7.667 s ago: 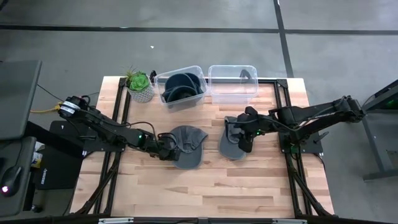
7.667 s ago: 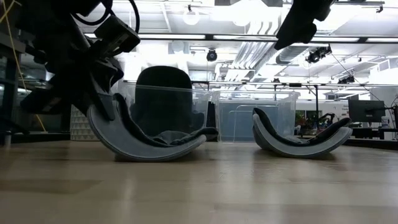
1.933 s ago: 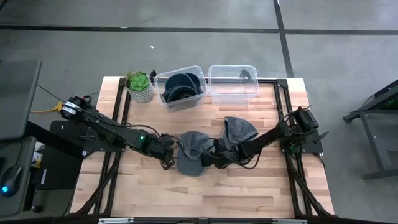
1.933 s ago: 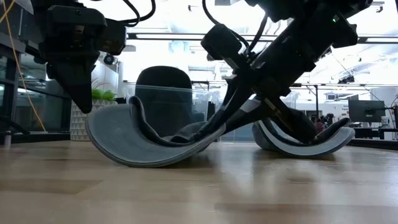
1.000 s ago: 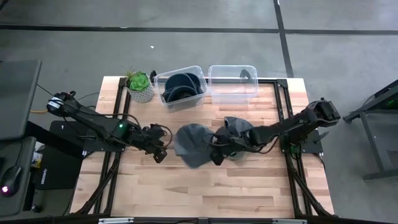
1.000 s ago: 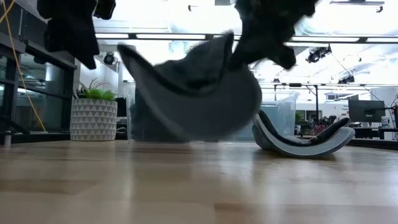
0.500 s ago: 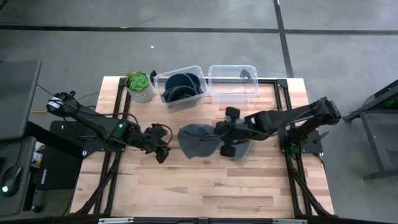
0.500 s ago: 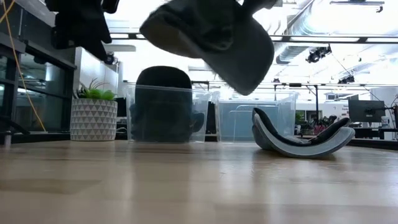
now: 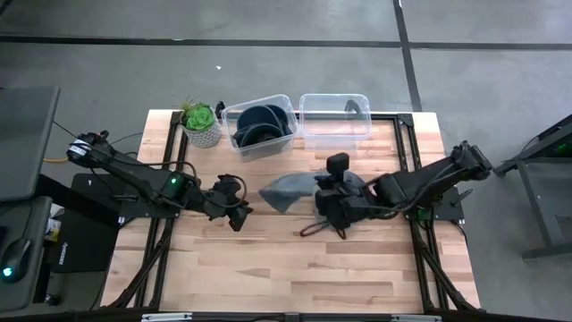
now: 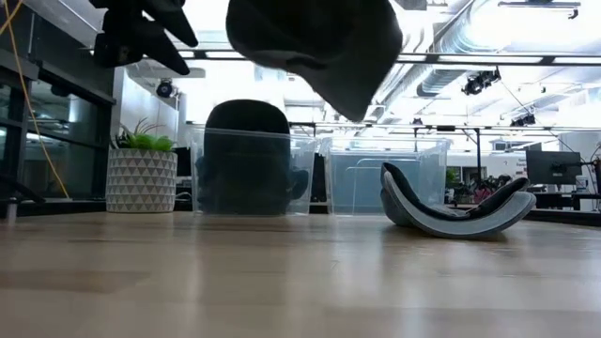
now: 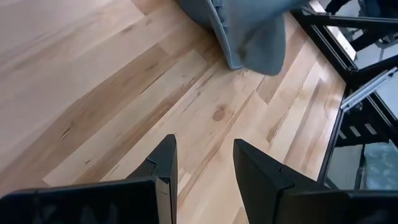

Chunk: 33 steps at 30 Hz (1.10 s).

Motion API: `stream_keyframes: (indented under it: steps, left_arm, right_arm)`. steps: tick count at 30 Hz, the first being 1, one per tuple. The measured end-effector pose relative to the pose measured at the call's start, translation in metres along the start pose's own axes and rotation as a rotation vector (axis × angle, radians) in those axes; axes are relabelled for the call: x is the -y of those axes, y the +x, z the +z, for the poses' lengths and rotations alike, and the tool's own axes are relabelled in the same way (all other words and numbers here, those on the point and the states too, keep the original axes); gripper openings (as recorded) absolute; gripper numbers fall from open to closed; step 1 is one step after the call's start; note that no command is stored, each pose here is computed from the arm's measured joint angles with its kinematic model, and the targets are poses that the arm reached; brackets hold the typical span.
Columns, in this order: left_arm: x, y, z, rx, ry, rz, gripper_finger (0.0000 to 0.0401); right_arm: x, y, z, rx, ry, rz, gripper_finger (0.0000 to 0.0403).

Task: Pick & Place hat
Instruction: Put the left gray cap into the right transparent bin

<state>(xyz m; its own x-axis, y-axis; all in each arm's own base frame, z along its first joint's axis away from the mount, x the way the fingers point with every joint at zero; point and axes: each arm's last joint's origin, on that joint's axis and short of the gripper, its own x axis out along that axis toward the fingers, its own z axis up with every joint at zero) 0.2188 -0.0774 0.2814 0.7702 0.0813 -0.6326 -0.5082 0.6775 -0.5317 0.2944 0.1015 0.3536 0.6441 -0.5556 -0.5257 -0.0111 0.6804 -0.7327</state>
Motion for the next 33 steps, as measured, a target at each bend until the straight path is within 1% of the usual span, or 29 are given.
stream_keyframes:
  steps: [3,6,8,10,13,17,23,26,29,31,33]
  left_arm:
    - [0.000,0.000,0.000,0.006,-0.004,0.004,0.0104]
    - [0.000,0.000,0.000,0.017,-0.022,0.009,0.0104]
    - [0.000,0.000,0.001,0.031,-0.036,0.016,0.0104]
    - [-0.001,0.000,0.001,0.050,-0.046,0.027,0.0104]
    - [-0.002,0.000,0.003,0.100,-0.040,0.053,0.0104]
    - [-0.003,0.002,0.004,0.173,0.013,0.106,0.0104]
    - [-0.005,0.001,0.006,0.258,0.036,0.159,0.0104]
    - [-0.005,0.001,0.007,0.295,0.049,0.183,0.0104]
    - [-0.006,0.001,0.008,0.339,0.075,0.217,0.0104]
    - [-0.006,0.005,0.007,0.368,0.093,0.250,0.0104]
    - [-0.007,0.010,0.006,0.391,0.134,0.292,0.0104]
  right_arm:
    - [-0.005,-0.009,0.004,0.027,-0.085,-0.072,0.0007]
    - [-0.008,-0.015,0.006,0.037,-0.133,-0.120,0.0007]
    - [-0.009,-0.017,0.006,0.035,-0.129,-0.134,0.0007]
    - [-0.009,-0.017,0.006,0.038,-0.087,-0.134,0.0007]
    - [-0.008,-0.016,0.007,0.049,0.017,-0.136,0.0007]
    - [-0.004,-0.013,0.009,0.062,0.211,-0.148,0.0007]
    - [0.006,-0.001,0.006,0.050,0.455,-0.169,0.0007]
    - [0.013,0.006,0.004,0.040,0.603,-0.132,0.0007]
    - [0.024,0.013,-0.001,0.029,0.760,-0.068,0.0007]
    - [0.030,0.017,-0.003,0.022,0.823,-0.063,0.0007]
    - [0.035,0.020,-0.004,0.021,0.866,-0.069,0.0007]
